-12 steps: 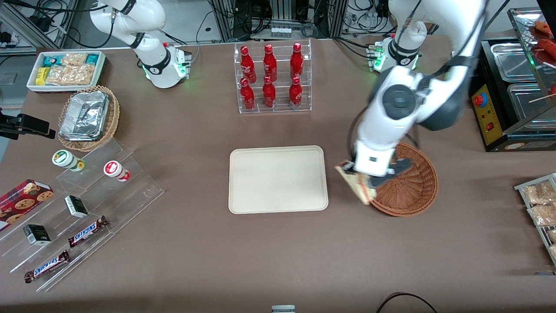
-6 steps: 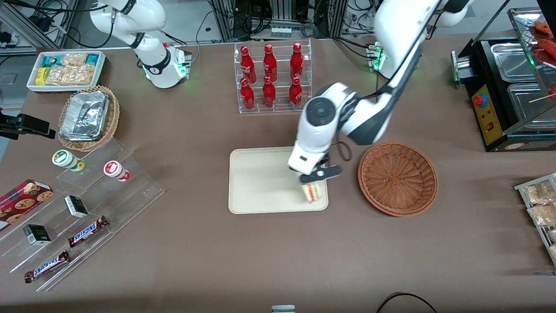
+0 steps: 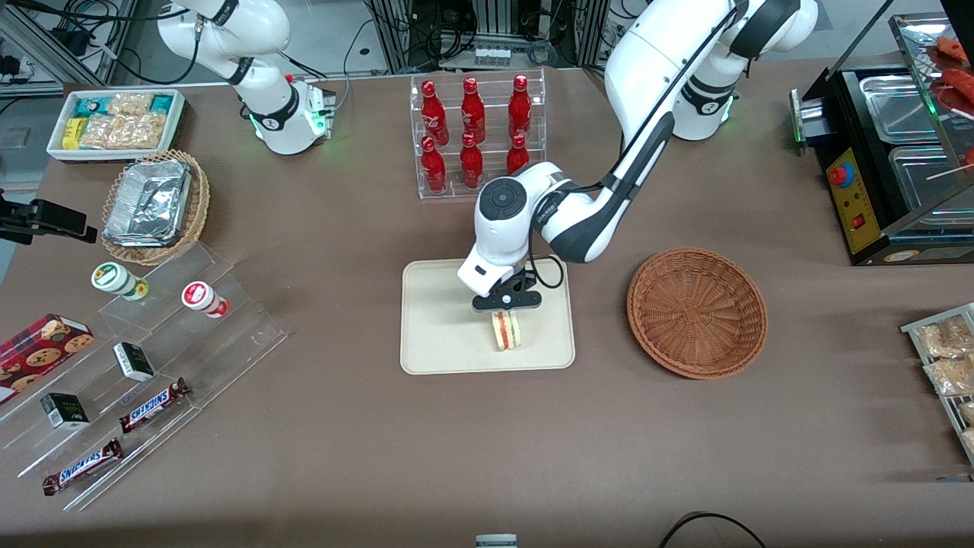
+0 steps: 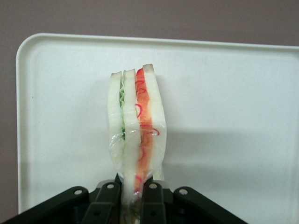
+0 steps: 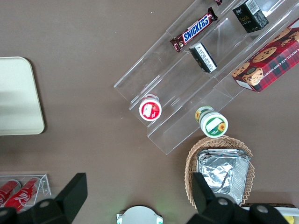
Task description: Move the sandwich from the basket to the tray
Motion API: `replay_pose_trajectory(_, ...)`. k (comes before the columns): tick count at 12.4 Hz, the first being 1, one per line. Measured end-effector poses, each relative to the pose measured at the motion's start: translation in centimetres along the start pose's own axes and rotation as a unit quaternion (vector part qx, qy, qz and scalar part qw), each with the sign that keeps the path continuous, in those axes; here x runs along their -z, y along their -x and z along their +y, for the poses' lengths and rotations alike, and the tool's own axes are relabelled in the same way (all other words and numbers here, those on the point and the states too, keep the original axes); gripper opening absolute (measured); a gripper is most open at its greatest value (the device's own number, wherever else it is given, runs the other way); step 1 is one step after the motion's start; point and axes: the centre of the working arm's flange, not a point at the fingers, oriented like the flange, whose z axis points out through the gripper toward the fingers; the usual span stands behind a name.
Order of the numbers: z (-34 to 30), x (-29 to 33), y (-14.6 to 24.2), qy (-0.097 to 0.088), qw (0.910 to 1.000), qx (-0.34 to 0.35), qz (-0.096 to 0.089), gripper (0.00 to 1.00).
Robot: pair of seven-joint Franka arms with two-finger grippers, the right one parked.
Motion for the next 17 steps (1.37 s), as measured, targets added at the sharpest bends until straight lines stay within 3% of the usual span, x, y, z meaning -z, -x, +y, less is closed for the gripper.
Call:
replay_pose_trajectory(2, 0.9, -0.1, 0.6, 0.012, 0.9996, -0.023, 0.007, 0.16)
replay_pose_trajectory(6, 2.1, -2.4, 2.9, 0.003, 0.9991, -0.043, -0.005, 0.16)
replay_pose_trajectory(9, 2.2, -2.5, 2.9, 0.004, 0.999, -0.044, -0.004, 0.26)
replay_pose_trajectory(13, 2.3, -0.1, 1.6, 0.007, 0.9997, -0.02, 0.007, 0.71)
replay_pose_trajectory(15, 1.4, 4.3, 0.1, -0.008, 0.9997, 0.017, 0.014, 0.92)
replay_pose_trajectory(16, 0.4, 7.0, -1.0, -0.015, 0.9992, 0.031, 0.019, 1.0)
replay_pose_trajectory(17, -1.0, 9.8, -2.2, -0.02, 0.9984, 0.046, 0.025, 1.0)
